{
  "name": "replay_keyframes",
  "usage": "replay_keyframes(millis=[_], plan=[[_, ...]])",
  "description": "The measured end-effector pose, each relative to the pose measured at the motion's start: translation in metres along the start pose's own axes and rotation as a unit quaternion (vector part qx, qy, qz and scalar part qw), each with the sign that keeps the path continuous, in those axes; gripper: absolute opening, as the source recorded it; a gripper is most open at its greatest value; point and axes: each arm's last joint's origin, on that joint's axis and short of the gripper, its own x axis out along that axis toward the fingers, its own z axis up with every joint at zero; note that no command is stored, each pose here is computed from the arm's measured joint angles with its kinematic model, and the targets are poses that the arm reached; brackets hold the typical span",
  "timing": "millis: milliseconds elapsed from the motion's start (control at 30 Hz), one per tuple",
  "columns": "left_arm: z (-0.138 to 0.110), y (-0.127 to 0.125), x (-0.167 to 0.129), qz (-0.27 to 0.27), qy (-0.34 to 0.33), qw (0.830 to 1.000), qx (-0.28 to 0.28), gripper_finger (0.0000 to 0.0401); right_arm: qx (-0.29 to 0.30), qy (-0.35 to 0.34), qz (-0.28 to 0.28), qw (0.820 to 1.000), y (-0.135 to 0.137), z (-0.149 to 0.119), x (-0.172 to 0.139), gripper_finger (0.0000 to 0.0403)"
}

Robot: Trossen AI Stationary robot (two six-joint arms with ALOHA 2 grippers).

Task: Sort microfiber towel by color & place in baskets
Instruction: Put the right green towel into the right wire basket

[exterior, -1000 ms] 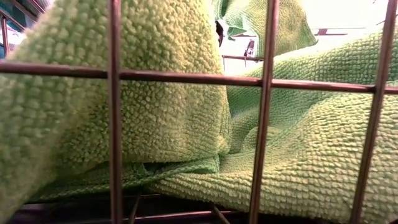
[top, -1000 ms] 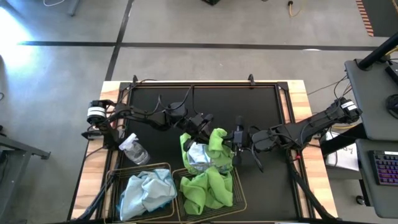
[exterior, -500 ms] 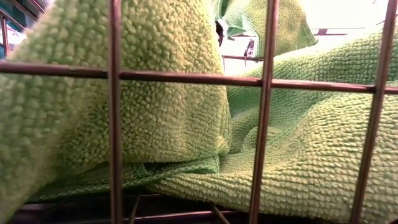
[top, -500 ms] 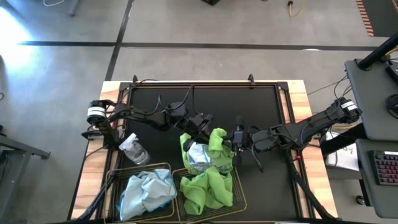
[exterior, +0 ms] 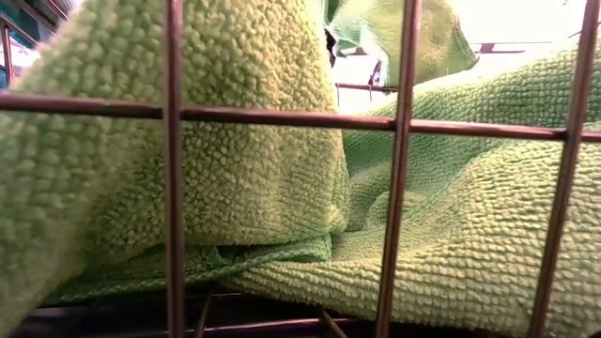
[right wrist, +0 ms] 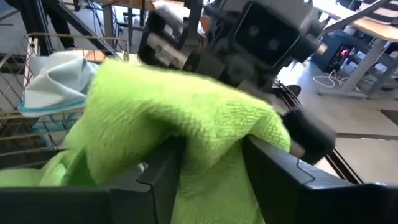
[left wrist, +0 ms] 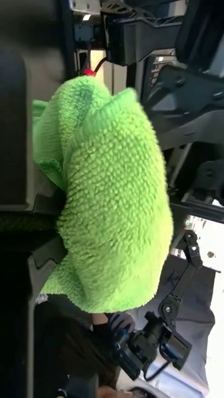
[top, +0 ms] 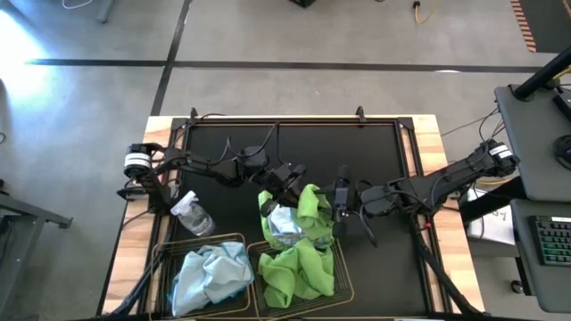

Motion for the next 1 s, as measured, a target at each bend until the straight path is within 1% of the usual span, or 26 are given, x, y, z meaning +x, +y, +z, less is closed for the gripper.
replay_keyframes(millis=[133, 267, 367, 600, 700, 867, 933, 1000], plan=[[0.008, -0.002, -0.010, 0.005, -0.001, 1.000, 0.000, 0.0000, -0.007, 0.014, 0.002, 1.000, -0.001, -0.002, -0.002, 0.0173], [0.014, -0.011, -0.028, 0.016, -0.003, 1.000, 0.000, 0.0000, -0.005, 0.027, 0.002, 1.000, -0.003, -0.004, -0.006, 0.0173], [0.019, -0.025, -0.043, 0.020, -0.012, 1.000, 0.008, 0.0000, 0.013, 0.034, 0.001, 0.999, -0.004, -0.005, -0.008, 0.0173], [0.017, -0.066, -0.077, 0.011, -0.026, 0.999, 0.017, 0.0000, 0.019, 0.040, 0.000, 0.999, -0.005, -0.006, -0.010, 0.0173], [0.014, -0.084, -0.088, -0.009, -0.027, 1.000, 0.011, 0.0000, 0.018, 0.040, 0.000, 0.999, -0.005, -0.006, -0.009, 0.0173], [0.008, -0.110, -0.100, -0.067, -0.022, 0.997, 0.012, 0.0000, 0.017, 0.042, 0.000, 0.999, -0.005, -0.006, -0.009, 0.0173], [0.007, -0.118, -0.103, -0.094, -0.018, 0.995, 0.016, 0.0000, 0.016, 0.043, 0.000, 0.999, -0.005, -0.007, -0.009, 0.0173], [0.007, -0.125, -0.106, -0.132, -0.009, 0.991, 0.023, 0.0002, 0.016, 0.043, 0.000, 0.999, -0.005, -0.007, -0.009, 0.0173]])
